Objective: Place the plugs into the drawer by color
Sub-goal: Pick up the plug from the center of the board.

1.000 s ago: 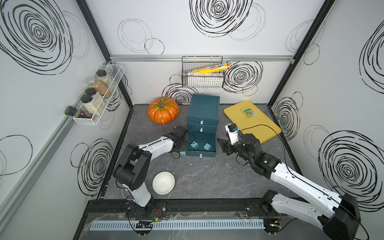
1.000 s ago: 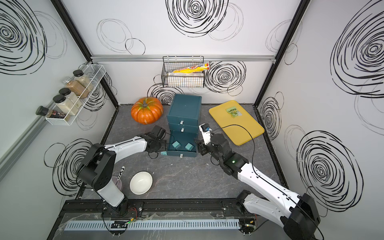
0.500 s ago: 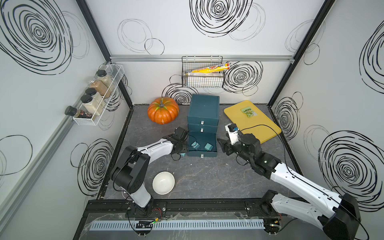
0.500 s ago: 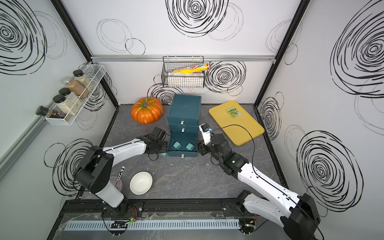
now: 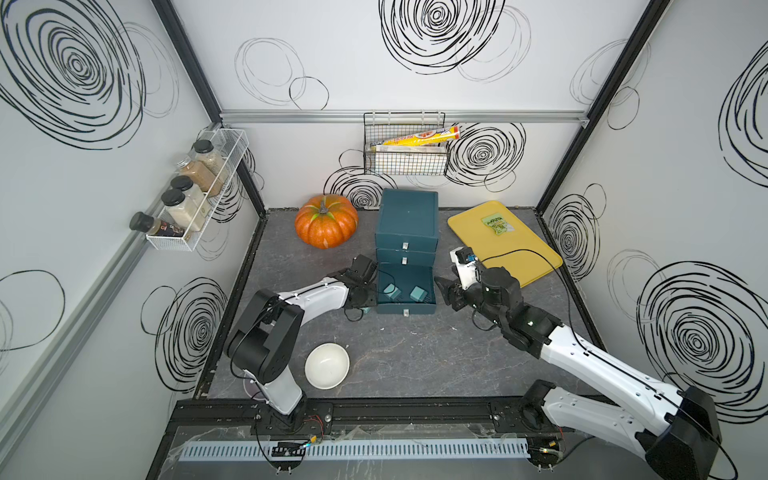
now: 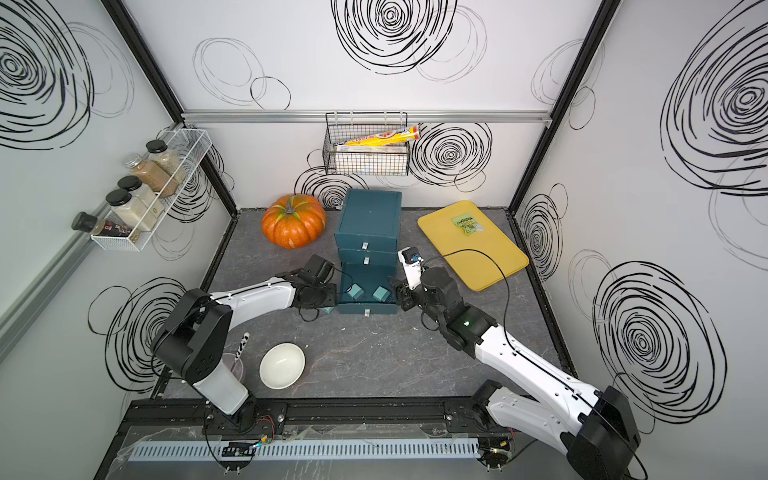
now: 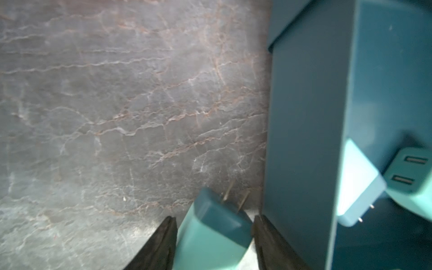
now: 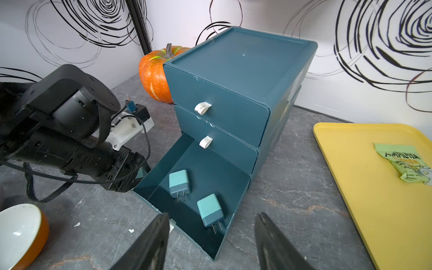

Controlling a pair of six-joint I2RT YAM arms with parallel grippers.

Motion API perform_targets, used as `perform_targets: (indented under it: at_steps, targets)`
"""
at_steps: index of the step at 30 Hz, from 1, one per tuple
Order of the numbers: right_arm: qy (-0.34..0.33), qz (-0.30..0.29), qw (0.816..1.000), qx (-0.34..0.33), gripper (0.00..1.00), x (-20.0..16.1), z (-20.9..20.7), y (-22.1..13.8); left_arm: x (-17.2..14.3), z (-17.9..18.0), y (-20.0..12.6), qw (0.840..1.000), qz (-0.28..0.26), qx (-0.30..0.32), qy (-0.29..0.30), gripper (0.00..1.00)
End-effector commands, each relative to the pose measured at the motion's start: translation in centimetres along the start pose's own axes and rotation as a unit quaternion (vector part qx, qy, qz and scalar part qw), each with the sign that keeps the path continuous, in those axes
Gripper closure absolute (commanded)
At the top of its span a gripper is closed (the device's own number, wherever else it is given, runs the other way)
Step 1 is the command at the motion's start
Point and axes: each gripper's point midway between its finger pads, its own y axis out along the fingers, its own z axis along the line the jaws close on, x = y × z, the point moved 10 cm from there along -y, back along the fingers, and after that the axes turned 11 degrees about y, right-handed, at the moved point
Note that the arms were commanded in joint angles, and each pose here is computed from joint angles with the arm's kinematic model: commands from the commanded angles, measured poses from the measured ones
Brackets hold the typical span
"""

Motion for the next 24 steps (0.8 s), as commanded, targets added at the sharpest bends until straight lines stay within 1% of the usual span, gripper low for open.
perform_targets:
  at_steps: [1, 4, 9, 12, 14, 17, 20, 21, 22, 23, 24]
  targets:
    - [-0.002, -0.006, 1.0, -0.006, 0.37, 0.2, 0.0, 0.0, -2.1, 0.5, 1.2, 0.998, 0.059, 0.035, 0.01, 0.45]
    - [-0.001, -0.007, 1.0, -0.005, 0.37, 0.2, 0.0, 0.1, -2.7, 1.0, 1.0, 0.996, 0.067, 0.056, -0.001, 0.46]
    - [-0.002, -0.005, 1.0, -0.005, 0.37, 0.1, 0.0, 0.1, -2.5, 1.3, -0.1, 0.997, 0.052, 0.058, -0.017, 0.44]
    - [-0.002, -0.005, 1.0, -0.006, 0.37, 0.1, 0.0, 0.2, -2.1, 1.1, -0.9, 0.999, 0.028, 0.038, -0.019, 0.31]
    - [-0.003, -0.004, 1.0, -0.007, 0.37, 0.0, -0.1, 0.2, -2.0, 1.0, -1.0, 0.999, 0.026, 0.033, -0.017, 0.3]
    - [-0.002, -0.004, 1.0, -0.006, 0.37, 0.1, 0.0, 0.2, -2.3, 1.1, -0.9, 0.999, 0.035, 0.039, -0.016, 0.29]
    - [-0.002, -0.002, 1.0, -0.006, 0.37, 0.1, 0.0, 0.3, -2.6, 1.3, -0.5, 0.998, 0.041, 0.047, -0.015, 0.31]
    - [-0.002, -0.002, 1.0, -0.006, 0.37, 0.1, 0.0, 0.3, -2.6, 1.4, -0.3, 0.998, 0.043, 0.051, -0.013, 0.34]
    - [-0.003, -0.002, 1.0, -0.005, 0.37, 0.1, 0.0, 0.3, -2.8, 1.4, 0.0, 0.997, 0.047, 0.052, -0.01, 0.39]
    - [-0.003, -0.003, 1.0, -0.006, 0.37, 0.1, 0.0, 0.3, -2.8, 1.4, 0.3, 0.997, 0.052, 0.052, -0.007, 0.43]
    - [-0.002, -0.003, 1.0, -0.007, 0.37, 0.1, 0.0, 0.3, -2.7, 1.3, 0.5, 0.997, 0.054, 0.051, -0.005, 0.5]
